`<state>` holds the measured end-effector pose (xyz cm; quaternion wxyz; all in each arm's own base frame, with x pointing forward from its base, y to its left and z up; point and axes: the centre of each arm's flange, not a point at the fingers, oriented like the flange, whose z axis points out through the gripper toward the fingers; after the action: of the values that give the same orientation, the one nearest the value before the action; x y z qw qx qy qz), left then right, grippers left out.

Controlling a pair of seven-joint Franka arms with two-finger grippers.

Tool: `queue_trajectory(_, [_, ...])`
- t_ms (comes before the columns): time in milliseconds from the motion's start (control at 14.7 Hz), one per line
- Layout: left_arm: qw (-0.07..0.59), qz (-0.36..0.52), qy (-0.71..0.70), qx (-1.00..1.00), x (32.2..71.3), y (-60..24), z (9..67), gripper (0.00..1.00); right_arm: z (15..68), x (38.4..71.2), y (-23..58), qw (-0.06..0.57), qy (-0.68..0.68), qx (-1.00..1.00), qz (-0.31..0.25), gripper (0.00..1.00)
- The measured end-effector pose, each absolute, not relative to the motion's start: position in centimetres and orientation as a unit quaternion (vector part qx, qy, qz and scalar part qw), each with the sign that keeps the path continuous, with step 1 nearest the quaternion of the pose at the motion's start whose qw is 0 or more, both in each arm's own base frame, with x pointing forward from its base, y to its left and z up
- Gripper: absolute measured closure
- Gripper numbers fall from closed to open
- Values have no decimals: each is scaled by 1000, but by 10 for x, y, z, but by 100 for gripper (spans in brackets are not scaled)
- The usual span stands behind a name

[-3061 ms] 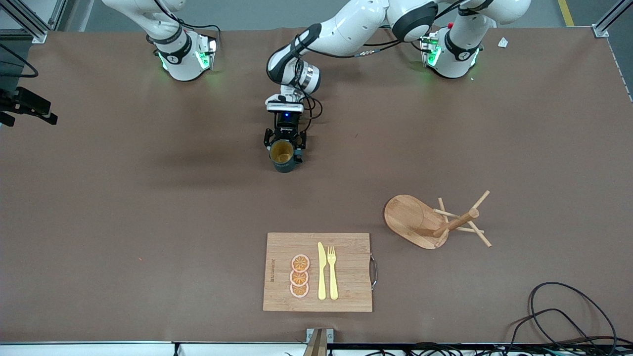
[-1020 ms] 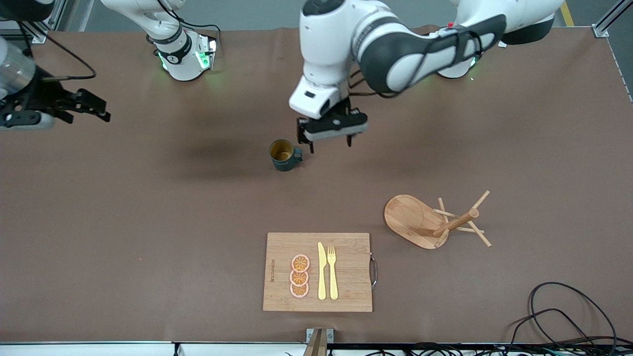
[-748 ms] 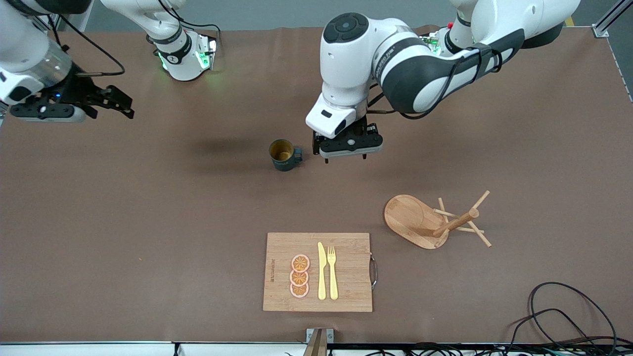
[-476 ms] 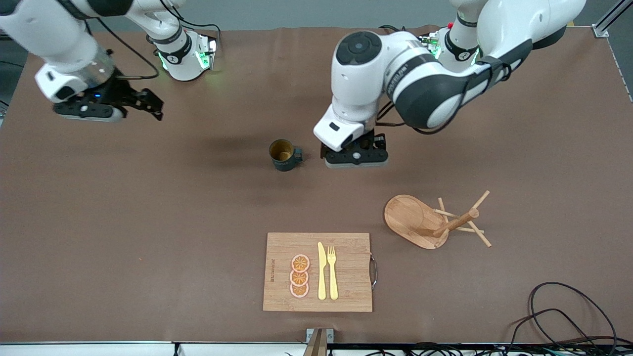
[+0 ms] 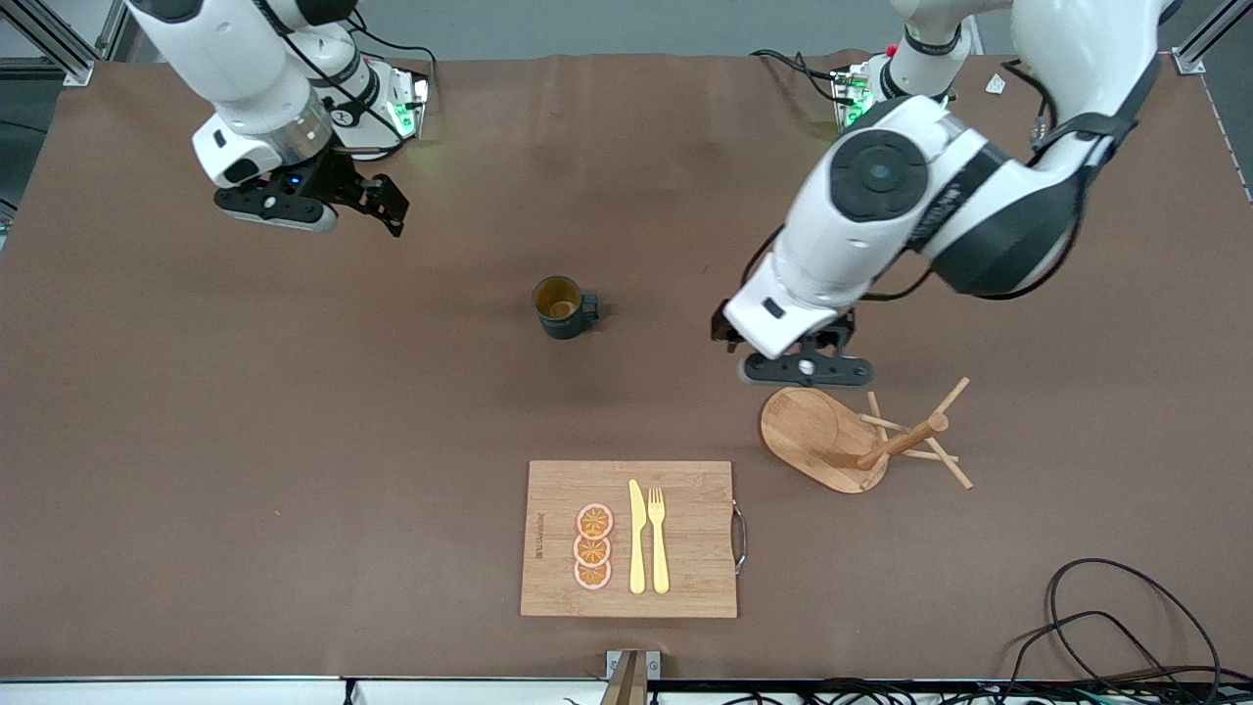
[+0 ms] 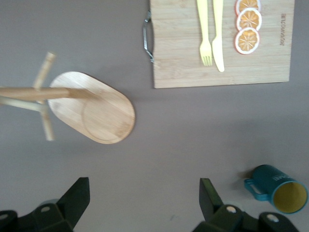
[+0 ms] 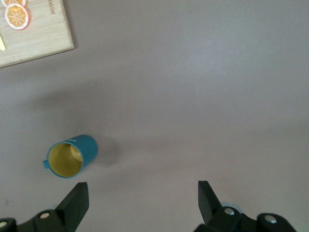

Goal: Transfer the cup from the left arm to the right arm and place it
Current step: 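Open and raise the left gripper while the right gripper reaches the mug, then grasp the teal mug rim with the right gripper while the left gripper retracts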

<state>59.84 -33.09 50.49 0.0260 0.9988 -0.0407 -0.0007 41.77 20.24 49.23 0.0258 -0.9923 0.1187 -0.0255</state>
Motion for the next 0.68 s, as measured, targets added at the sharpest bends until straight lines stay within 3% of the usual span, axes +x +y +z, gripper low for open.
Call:
queue_trajectory(340, [32, 5, -90, 995, 621, -254, 537, 0, 419, 377, 289, 38, 145, -988, -28, 0])
queue_trajectory(680, [5, 30, -153, 988, 617, -187, 573, 0, 356, 365, 337, 33, 173, -984, -7, 0])
